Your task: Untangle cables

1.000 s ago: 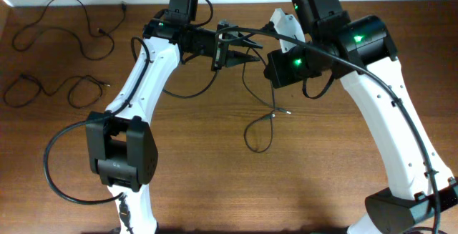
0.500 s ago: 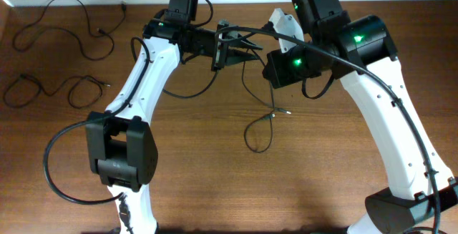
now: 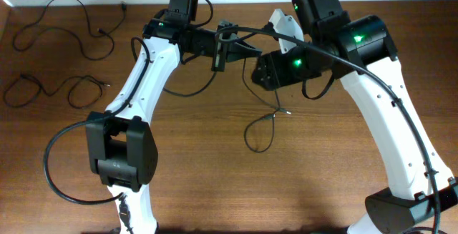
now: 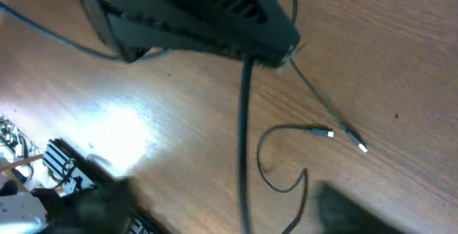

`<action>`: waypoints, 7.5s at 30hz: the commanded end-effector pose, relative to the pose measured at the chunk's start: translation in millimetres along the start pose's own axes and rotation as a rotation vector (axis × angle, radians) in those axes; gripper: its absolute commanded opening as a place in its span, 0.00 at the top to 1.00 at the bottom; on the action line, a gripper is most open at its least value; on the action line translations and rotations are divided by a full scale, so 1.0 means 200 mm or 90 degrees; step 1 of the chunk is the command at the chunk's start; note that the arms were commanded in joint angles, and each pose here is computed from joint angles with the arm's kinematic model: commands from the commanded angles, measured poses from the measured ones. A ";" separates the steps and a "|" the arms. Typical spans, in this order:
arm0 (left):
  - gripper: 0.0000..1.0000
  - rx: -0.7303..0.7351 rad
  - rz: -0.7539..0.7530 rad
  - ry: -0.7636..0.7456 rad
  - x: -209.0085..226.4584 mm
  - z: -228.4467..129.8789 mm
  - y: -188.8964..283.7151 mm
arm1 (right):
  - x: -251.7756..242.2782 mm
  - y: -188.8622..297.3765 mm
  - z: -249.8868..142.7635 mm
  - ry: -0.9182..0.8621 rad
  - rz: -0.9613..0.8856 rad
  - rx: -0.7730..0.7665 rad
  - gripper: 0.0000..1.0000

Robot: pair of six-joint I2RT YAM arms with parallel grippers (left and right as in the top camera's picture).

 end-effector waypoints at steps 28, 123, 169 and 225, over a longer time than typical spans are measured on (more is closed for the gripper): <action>1.00 -0.334 0.260 -0.742 -0.42 -0.53 0.23 | -0.44 0.50 -0.11 -0.234 -0.069 -0.109 0.01; 0.45 -0.383 0.029 -0.246 -0.56 -0.58 0.05 | 0.05 0.36 0.03 0.106 0.120 -0.158 0.96; 0.74 -0.340 0.048 -0.235 -0.52 -0.65 -0.13 | 0.06 0.35 0.05 0.068 0.094 -0.170 0.96; 1.00 -0.379 0.367 -0.820 -0.44 -0.84 0.07 | -0.43 0.48 -0.05 -0.184 -0.117 -0.144 0.12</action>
Point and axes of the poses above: each gripper's point midway between its finger pads, its own y axis back along the fingers, its own x axis along the line the jaws close on, z = x × y, the point moved 7 cm from there along y, back along the fingers, and after that the axes turned 8 degrees about -y, right-handed, at the moved point
